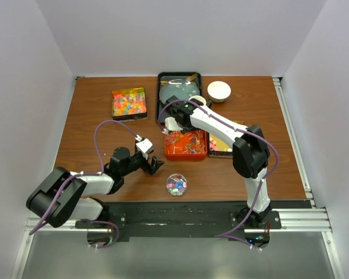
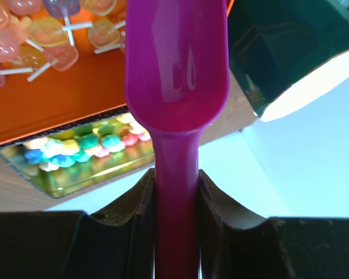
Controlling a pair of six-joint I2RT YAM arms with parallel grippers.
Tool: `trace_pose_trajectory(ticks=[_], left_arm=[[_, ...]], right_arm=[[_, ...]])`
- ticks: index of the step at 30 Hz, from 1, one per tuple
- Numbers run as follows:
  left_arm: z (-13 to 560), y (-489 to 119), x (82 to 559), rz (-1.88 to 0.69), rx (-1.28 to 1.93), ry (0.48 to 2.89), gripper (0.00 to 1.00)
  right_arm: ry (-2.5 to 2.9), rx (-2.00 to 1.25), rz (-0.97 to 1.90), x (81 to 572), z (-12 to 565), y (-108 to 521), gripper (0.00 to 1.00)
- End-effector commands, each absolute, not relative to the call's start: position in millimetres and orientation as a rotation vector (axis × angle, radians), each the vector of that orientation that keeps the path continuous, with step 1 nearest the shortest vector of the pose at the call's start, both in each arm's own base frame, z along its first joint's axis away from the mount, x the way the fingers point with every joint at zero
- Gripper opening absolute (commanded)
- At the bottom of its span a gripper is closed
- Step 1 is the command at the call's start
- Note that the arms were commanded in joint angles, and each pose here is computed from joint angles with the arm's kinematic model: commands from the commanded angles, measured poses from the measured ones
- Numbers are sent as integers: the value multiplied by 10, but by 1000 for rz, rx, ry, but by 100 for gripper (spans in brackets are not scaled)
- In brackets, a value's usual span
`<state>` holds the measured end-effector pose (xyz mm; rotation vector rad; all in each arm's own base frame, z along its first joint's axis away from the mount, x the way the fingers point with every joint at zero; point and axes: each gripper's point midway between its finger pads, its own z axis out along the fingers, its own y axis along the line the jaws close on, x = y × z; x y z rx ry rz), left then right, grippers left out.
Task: Pack the candies
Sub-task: Scoop the fake candies from the storage box.
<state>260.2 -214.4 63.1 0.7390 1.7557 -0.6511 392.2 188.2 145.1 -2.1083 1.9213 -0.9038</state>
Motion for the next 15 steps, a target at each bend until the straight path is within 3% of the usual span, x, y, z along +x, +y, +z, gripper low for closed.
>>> trace_pose_trajectory(ticks=[1,9,15], left_arm=[[731,-2182,2590,-666,740,1695,79],[739,-2185,2580,-671,744,1694,79],[741,-2173,2570,-669,743,1693,78]], right_arm=[[1780,-2069,-973,4077,1566,2087,0],[1580,-2207,-873,3857,1367,2529,0],[1515,-2286,-820,3641,1374,2504,0]])
